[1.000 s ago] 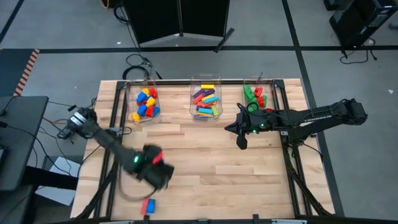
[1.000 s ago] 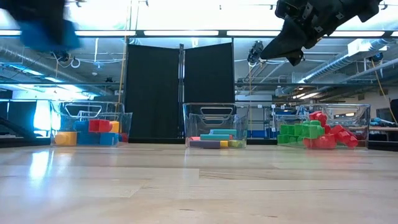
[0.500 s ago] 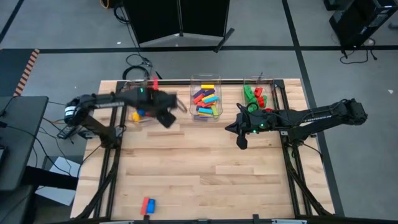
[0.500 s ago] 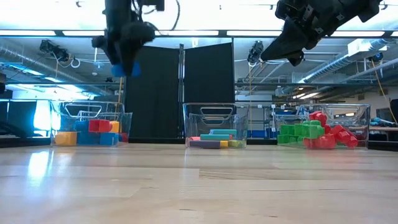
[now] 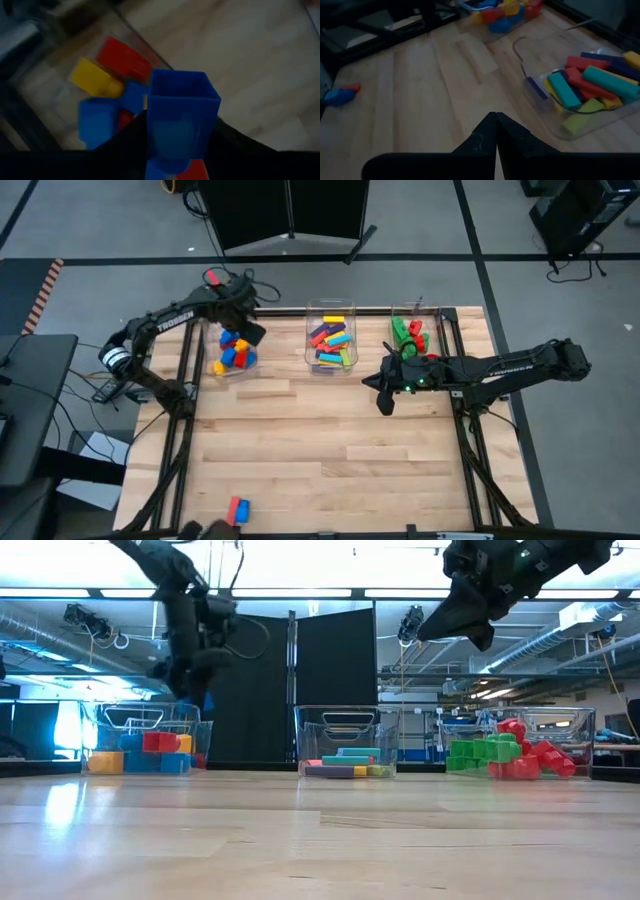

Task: Sort blocks by size
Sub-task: Put the blue 1 stud game piece into the left transparent bin

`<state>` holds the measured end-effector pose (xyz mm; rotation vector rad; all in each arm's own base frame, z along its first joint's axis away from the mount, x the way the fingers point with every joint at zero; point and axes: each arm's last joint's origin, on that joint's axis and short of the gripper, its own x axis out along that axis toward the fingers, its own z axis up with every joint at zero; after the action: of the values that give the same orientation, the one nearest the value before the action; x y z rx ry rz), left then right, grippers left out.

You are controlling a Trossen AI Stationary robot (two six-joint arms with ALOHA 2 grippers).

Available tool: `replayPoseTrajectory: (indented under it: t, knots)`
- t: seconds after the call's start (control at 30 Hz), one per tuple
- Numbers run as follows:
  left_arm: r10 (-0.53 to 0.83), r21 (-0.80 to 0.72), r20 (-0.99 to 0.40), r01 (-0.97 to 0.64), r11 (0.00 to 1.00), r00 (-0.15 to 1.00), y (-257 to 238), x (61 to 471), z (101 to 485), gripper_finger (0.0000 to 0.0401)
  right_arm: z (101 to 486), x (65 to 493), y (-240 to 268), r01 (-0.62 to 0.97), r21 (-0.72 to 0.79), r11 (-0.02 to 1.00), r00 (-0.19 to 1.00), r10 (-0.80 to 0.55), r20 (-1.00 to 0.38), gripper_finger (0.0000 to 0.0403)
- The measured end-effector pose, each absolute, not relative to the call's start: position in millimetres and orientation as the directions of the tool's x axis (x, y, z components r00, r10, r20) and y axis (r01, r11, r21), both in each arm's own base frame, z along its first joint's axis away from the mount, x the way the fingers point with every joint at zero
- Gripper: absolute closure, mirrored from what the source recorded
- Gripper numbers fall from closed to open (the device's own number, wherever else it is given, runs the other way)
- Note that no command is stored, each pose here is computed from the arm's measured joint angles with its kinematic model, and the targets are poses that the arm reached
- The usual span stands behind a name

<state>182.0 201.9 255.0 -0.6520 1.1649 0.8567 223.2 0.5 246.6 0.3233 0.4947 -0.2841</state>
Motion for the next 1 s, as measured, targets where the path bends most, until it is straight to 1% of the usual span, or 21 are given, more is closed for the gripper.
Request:
replayPoseTrajectory:
  t: [0.13, 0.27, 0.47, 0.67, 1.0]
  knots:
    - [0.262, -0.006, -0.952, -0.868, 0.496, 0.156, 220.1, 168.6, 249.3, 0.0253, 246.7, 223.0, -0.3, 0.378, 0.25, 0.891, 0.838, -0.215, -0.501, 0.0382]
    - [0.237, 0.002, -0.965, -0.896, 0.443, 0.115, 235.0, 156.4, 239.2, 0.0253, 246.8, 222.9, -1.2, 0.413, 0.27, 0.87, 0.833, -0.241, -0.498, 0.0382]
    - [0.199, 0.02, -0.977, -0.903, 0.43, 0.073, 247.9, 151.5, 223.3, 0.025, 246.9, 222.9, -1.3, 0.427, 0.294, 0.855, 0.833, -0.245, -0.497, 0.0382]
    - [0.216, 0.037, -0.974, -0.882, 0.47, 0.074, 252.1, 153.4, 219.8, 0.0224, 246.9, 222.9, -1.3, 0.427, 0.294, 0.855, 0.833, -0.245, -0.497, 0.0382]
    - [0.224, 0.036, -0.971, -0.881, 0.471, 0.081, 252.6, 154.7, 220.1, 0.018, 246.9, 222.9, -1.3, 0.438, 0.322, 0.839, 0.833, -0.245, -0.496, 0.0382]
